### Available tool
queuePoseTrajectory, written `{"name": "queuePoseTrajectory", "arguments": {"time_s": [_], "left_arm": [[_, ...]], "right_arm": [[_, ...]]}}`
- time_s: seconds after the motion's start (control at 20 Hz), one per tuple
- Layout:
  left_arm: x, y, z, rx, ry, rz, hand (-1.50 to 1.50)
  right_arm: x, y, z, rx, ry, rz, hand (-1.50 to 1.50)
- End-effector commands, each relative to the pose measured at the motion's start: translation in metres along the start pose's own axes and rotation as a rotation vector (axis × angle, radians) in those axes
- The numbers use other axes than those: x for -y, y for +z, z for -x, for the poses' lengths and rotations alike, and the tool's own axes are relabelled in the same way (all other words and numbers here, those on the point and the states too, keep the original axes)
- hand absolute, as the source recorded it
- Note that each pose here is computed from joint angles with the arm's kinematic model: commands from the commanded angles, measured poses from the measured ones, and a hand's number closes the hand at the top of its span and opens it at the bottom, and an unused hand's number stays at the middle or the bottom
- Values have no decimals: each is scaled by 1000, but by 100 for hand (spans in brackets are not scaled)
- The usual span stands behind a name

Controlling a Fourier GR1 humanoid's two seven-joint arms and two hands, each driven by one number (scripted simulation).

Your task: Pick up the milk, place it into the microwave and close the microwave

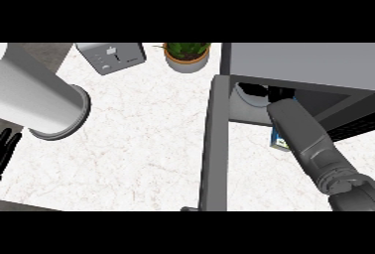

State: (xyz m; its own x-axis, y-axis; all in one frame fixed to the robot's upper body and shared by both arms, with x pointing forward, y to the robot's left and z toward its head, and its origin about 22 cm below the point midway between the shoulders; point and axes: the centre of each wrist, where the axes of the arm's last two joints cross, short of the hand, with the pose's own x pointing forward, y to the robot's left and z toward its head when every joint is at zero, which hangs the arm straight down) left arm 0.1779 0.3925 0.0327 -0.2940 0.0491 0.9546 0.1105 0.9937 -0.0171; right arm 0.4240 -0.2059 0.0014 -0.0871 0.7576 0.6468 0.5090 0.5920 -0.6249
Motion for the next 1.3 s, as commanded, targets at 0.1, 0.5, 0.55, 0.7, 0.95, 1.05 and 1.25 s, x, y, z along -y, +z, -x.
{"name": "queuePoseTrajectory", "arguments": {"time_s": [0.1,0.5,0.55,0.7,0.95,1.05,1.25], "left_arm": [[0,2,1,-8,2,9,-150],[1,26,10,-13,1,-10,-150],[1,8,-2,12,-29,-19,-150],[2,17,0,5,-26,-28,-150],[8,33,0,5,-22,-33,-150],[14,35,3,1,-24,-32,-150],[23,30,-3,5,-38,-32,-150]], "right_arm": [[-8,6,-7,12,1,-15,-150],[-1,2,0,3,-52,-37,-150],[1,7,9,-4,-60,-32,-150],[-3,19,16,-11,-74,-41,-150],[-6,15,7,8,-149,-55,-150],[-3,31,28,-8,-244,-104,-150],[-7,39,28,8,-362,-146,-150]]}}
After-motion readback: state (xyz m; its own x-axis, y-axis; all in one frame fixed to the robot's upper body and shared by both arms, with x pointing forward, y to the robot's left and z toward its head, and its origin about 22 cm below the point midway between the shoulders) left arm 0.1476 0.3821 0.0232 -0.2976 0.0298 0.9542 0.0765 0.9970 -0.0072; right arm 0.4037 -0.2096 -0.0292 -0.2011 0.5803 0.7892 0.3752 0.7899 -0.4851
